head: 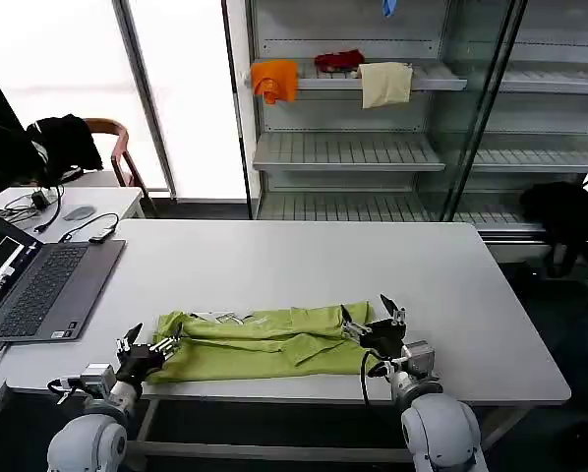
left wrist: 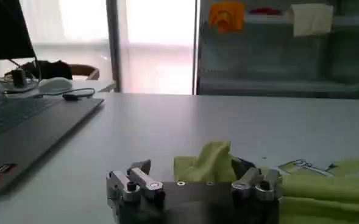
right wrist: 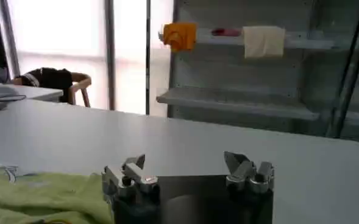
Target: Fold and organize the clothes.
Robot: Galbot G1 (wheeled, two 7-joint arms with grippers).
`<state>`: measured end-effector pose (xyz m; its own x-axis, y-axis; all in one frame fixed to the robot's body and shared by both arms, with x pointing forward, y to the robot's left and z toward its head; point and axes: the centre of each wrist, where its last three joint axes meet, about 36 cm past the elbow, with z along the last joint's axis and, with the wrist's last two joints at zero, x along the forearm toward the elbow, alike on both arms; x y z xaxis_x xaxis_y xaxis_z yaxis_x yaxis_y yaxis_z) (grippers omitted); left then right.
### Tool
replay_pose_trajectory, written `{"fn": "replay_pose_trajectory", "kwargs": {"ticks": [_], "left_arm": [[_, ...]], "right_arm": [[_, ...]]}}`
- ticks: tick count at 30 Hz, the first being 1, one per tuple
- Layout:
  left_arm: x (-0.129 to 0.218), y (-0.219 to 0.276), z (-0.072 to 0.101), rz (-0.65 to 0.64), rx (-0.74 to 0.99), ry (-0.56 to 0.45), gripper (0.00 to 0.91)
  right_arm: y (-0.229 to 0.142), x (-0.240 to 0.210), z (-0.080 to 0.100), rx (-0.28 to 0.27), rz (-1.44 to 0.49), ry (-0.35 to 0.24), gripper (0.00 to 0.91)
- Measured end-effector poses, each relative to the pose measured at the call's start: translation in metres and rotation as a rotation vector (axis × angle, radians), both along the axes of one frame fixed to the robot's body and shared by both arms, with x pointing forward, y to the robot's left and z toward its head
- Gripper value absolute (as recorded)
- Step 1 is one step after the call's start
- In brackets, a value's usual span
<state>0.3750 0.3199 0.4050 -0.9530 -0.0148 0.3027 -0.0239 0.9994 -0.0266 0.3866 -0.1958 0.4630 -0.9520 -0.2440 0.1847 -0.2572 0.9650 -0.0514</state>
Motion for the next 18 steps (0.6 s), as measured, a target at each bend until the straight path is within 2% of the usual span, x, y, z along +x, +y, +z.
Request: {"fn": "replay_pose_trajectory", "kwargs": {"ticks": [4,8,14,16,18], "left_arm": [[-0.002,-0.004,-0.003,0.018,-0.008,0.003,0.383],[-0.004,-0.007,-0.009,0.027,-0.016,0.017,0.353],[-0.007,-0.013,-0.016,0.032,-0.031,0.032,0.353],[-0.008,-0.014,-0.017,0.032,-0.034,0.036,0.262],[-0.008,-0.015,-0.018,0.032,-0.036,0.038,0.02]], "right_arm": [[0.001,-0.001,0.0,0.007,0.01,-0.007,0.907],[0.003,-0.002,0.0,0.013,0.017,-0.012,0.907],[0.005,-0.002,0.002,0.022,0.022,-0.021,0.907],[0.006,-0.002,0.003,0.024,0.022,-0.024,0.907],[0.006,-0.002,0.003,0.027,0.022,-0.025,0.907]]}}
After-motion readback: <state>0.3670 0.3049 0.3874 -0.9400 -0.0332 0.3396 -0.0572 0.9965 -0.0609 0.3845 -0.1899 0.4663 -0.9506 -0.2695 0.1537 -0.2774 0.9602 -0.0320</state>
